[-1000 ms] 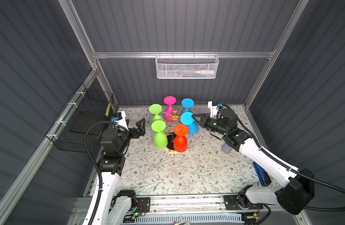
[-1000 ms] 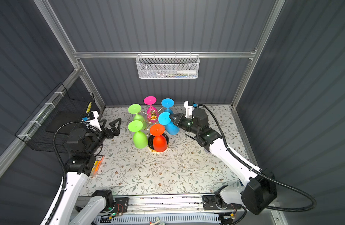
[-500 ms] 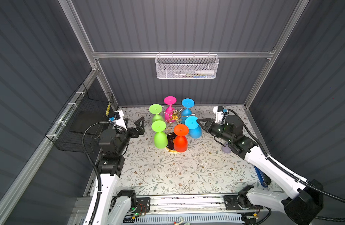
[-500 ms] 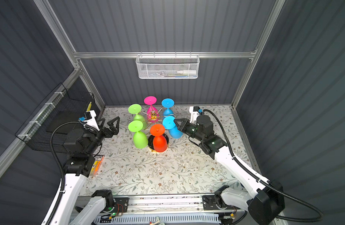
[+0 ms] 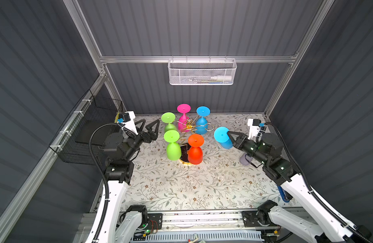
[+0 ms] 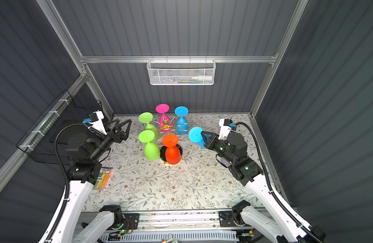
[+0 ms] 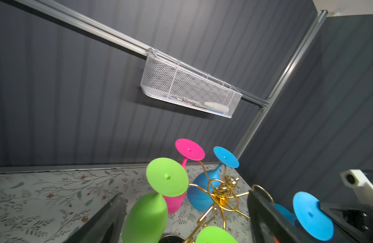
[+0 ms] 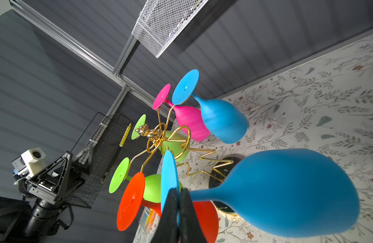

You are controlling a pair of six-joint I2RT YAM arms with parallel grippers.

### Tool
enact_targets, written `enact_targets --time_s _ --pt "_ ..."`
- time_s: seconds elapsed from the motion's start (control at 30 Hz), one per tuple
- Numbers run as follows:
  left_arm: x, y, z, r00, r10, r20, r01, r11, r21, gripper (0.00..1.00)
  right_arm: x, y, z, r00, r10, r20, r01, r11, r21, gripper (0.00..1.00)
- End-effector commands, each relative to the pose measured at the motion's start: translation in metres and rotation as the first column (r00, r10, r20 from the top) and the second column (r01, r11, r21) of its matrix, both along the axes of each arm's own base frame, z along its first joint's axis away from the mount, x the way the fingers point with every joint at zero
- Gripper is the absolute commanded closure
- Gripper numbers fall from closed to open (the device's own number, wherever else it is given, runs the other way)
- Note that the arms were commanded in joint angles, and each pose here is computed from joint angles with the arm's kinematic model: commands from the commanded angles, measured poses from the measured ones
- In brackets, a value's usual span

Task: Take the wine glass off the wine glass rack
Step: 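Carry the cyan glass toward the left gripper while the left gripper reaches to meet it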

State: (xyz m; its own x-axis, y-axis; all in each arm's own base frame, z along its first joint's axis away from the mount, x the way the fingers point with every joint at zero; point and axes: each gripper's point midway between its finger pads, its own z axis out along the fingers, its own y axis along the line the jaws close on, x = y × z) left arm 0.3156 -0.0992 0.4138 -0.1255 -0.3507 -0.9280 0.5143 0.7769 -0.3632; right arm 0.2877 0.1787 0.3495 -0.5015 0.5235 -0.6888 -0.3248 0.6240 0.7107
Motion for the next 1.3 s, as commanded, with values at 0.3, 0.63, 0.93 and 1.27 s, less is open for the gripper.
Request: enact_targets --time_s 0.3,0.63,0.93,1.27 --pt "-0.032 -0.082 0.054 0.882 -0.454 0.128 0.456 0.89 0.015 0.19 -0.01 -0.02 0.067 0.973 -0.005 0.23 0.062 0.969 -0.241 1.0" --pt "-0.023 -0.138 0.046 0.796 -0.599 0.093 0.599 0.8 0.027 0.22 -0.018 0.009 0.118 0.931 0.159 0.329 -0.085 0.97 -0.23 1.0" --pt "-0.045 -0.183 0.052 0.667 -0.738 0.098 0.736 0.674 0.06 0.27 -0.025 0.033 0.136 0.888 0.28 0.365 -0.221 0.955 -0.196 1.0" --pt "-0.063 -0.211 0.055 0.557 -0.824 0.108 0.825 0.563 0.048 0.28 -0.024 0.056 0.141 0.859 0.352 0.371 -0.311 0.935 -0.169 1.0"
